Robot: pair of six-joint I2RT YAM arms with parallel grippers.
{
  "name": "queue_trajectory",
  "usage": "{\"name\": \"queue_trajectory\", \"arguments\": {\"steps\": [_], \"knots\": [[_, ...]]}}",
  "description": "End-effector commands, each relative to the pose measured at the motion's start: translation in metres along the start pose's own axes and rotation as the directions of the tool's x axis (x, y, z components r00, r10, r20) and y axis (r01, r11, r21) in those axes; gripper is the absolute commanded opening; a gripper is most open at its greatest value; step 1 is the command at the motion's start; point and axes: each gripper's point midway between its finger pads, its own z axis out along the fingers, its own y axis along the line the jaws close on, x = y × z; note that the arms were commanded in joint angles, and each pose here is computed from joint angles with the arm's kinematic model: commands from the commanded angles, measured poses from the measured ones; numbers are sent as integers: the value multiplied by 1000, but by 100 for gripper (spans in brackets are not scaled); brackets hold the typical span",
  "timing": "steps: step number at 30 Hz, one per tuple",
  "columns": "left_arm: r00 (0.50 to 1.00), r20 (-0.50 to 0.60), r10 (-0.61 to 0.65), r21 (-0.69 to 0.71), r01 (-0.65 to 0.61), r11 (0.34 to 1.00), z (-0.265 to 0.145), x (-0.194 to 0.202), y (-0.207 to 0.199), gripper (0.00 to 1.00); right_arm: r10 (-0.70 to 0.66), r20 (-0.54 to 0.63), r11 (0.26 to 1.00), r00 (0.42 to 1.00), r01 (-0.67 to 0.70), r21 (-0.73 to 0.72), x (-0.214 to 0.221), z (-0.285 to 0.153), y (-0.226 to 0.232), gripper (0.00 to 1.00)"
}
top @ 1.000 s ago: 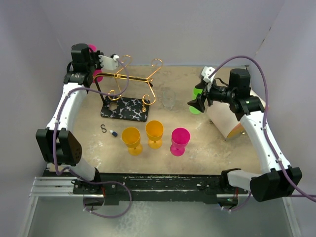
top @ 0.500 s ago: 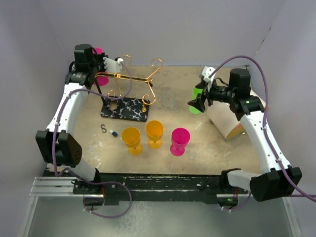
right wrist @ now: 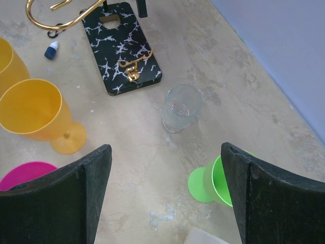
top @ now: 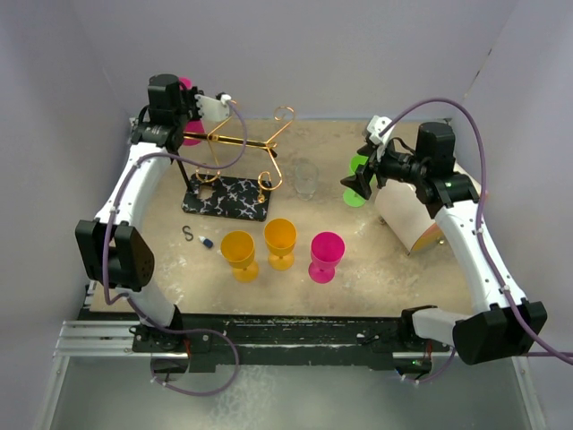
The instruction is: Place the wine glass upside down on the wine glass rack
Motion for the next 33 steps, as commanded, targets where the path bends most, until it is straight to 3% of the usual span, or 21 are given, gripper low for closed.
{"name": "queue_trajectory", "arguments": {"steps": [1, 6, 18, 27, 33], "knots": [[997, -52, -58, -104, 52, 993, -7, 8, 32, 0, -18, 28, 1000, 999, 17, 20, -9, -2, -6, 91], [991, -120, -66, -102, 54, 993, -7, 20, 32, 0, -17, 27, 1000, 999, 17, 19, -8, -1, -6, 91], [985, -146, -95, -13, 94, 995, -20, 32, 12, 2, -23, 25, 1000, 999, 23, 14, -6, 0, -6, 92], [983, -162, -92, 3, 93, 996, -27, 36, 7, 10, -21, 22, 1000, 1000, 20, 14, -4, 1, -6, 92], [982, -166, -88, 11, 91, 996, -31, 37, 2, 22, -20, 21, 1000, 1000, 20, 14, -3, 1, -6, 92]]}}
